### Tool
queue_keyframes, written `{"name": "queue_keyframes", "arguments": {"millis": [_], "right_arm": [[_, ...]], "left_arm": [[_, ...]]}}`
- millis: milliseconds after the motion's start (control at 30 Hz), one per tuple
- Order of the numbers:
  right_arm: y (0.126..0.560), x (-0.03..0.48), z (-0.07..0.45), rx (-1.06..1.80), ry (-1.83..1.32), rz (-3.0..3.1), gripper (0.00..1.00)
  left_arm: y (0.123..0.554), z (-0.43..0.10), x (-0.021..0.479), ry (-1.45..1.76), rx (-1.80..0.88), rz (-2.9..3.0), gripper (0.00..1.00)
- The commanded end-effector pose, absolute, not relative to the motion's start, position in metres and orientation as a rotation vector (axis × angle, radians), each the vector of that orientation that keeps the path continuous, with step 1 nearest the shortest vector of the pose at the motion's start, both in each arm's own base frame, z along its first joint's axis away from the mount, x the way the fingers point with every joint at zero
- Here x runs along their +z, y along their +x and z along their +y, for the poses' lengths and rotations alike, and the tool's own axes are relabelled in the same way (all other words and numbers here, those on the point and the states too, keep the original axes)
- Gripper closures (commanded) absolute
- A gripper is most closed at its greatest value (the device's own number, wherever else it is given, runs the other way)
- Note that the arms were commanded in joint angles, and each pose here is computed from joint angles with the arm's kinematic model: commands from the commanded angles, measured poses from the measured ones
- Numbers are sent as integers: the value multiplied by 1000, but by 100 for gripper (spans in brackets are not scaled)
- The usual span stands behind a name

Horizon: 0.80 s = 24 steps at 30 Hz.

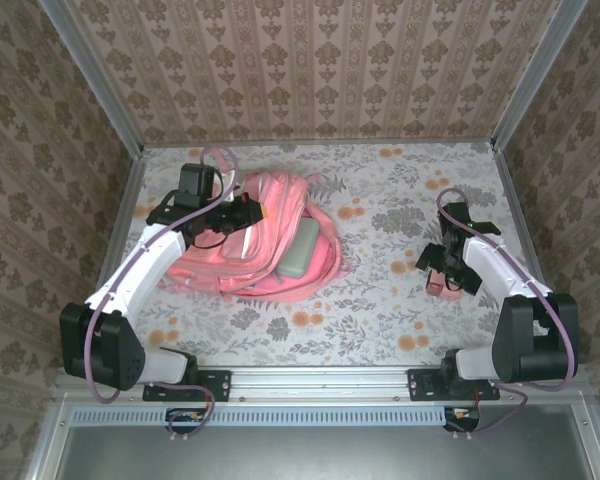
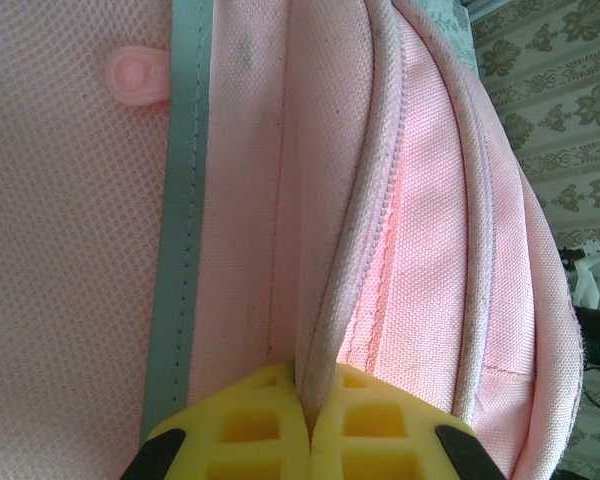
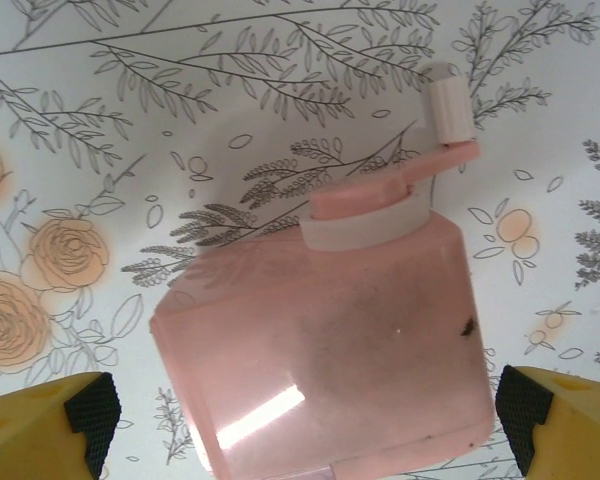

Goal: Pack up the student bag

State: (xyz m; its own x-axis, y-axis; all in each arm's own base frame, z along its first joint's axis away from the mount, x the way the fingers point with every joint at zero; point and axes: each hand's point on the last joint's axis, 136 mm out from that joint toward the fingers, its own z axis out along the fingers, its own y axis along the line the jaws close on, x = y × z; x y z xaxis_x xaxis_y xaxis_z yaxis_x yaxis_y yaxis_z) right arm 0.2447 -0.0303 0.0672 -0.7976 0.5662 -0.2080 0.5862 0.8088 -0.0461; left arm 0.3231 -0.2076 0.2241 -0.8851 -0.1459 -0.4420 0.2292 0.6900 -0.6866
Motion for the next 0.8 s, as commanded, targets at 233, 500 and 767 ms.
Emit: {"name": "queue_keyframes", "arguments": {"millis": [233, 500, 767], "right_arm": [[228, 50, -40, -288, 875, 2935, 0], [237, 40, -36, -248, 834, 2948, 1], [249, 61, -25, -155, 728, 2850, 21]], "left_arm": [[323, -208, 235, 109, -1082, 2373, 100], [324, -207, 238, 113, -1075, 2372, 100], [326, -208, 241, 115, -1078, 2369, 100]]}}
